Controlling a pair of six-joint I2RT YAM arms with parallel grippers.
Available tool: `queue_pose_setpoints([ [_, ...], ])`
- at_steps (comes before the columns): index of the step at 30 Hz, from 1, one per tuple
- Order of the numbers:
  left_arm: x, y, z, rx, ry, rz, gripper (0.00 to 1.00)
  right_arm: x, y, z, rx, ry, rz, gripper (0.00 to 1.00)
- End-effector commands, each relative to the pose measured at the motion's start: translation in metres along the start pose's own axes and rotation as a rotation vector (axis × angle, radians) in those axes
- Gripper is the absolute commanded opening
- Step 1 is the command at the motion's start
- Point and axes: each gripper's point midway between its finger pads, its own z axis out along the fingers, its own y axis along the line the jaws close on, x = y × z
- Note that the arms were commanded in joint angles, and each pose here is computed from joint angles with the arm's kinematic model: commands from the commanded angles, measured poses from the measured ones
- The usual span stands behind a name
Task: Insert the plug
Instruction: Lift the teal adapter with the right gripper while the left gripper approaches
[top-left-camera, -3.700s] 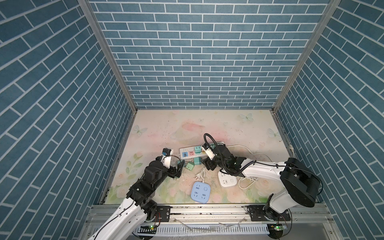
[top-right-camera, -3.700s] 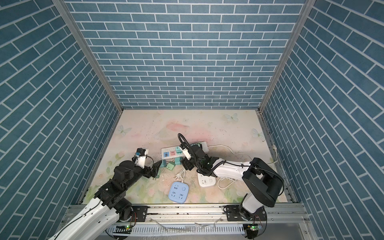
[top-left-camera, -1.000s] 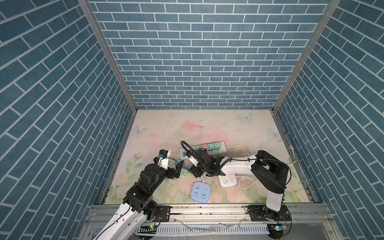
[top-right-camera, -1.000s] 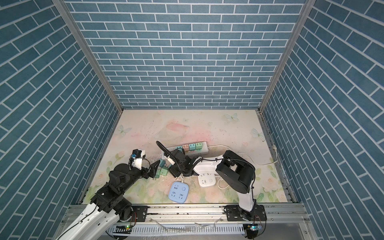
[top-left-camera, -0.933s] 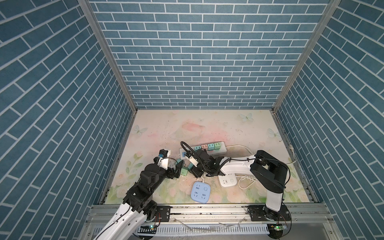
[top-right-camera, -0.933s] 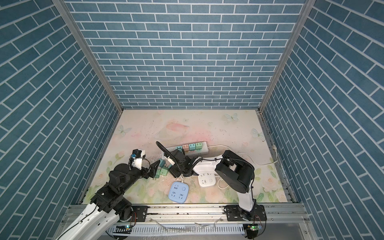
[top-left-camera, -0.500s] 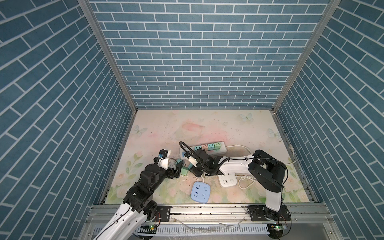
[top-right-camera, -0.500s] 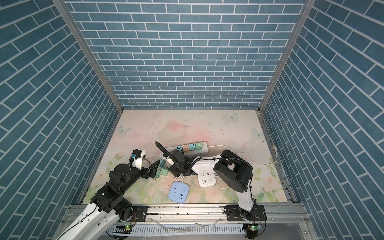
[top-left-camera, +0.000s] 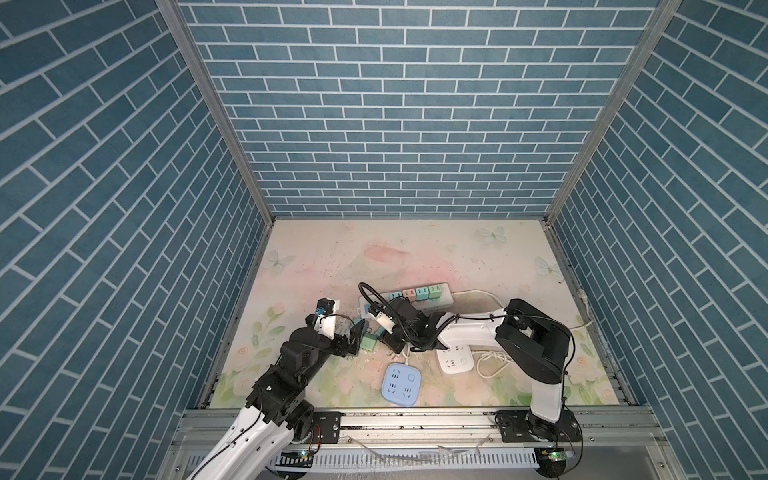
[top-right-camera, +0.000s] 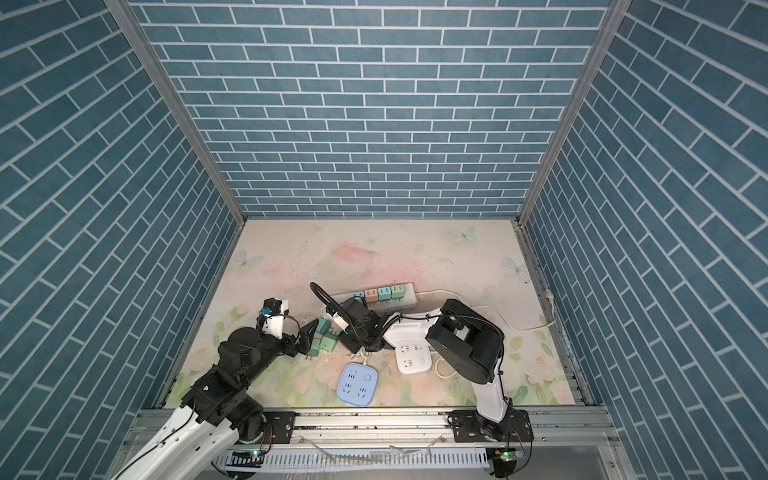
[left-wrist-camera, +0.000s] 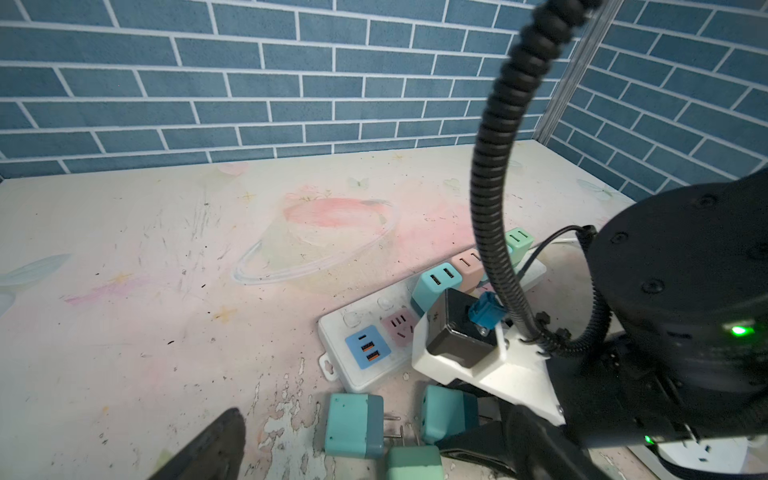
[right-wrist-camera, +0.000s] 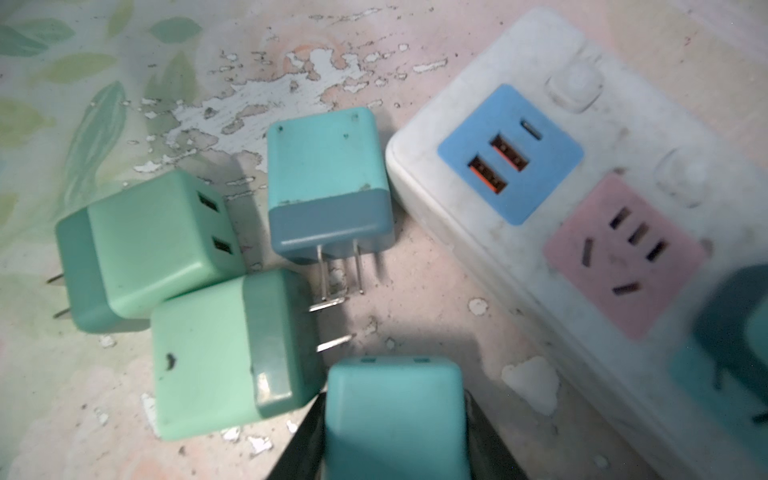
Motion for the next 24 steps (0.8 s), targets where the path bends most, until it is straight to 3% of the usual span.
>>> queue_pose_setpoints([
  [1,0.006,0.007,0.000,-0.038,0.019,-0.008,0.99,-0.001,0.004,-0.014,-0.013,-0.022,-0.017,0.32],
  [14,0.000,0.013,-0.009,-0.067,-0.033,-0.037,1.00,-0.046,-0.017,-0.106,0.143,-0.334,-0.089,0.12],
  [24,-0.022,-0.013,-0.015,0.078,-0.076,-0.075,1.00,-0.059,-0.027,-0.167,0.261,-0.535,-0.205,0.03],
])
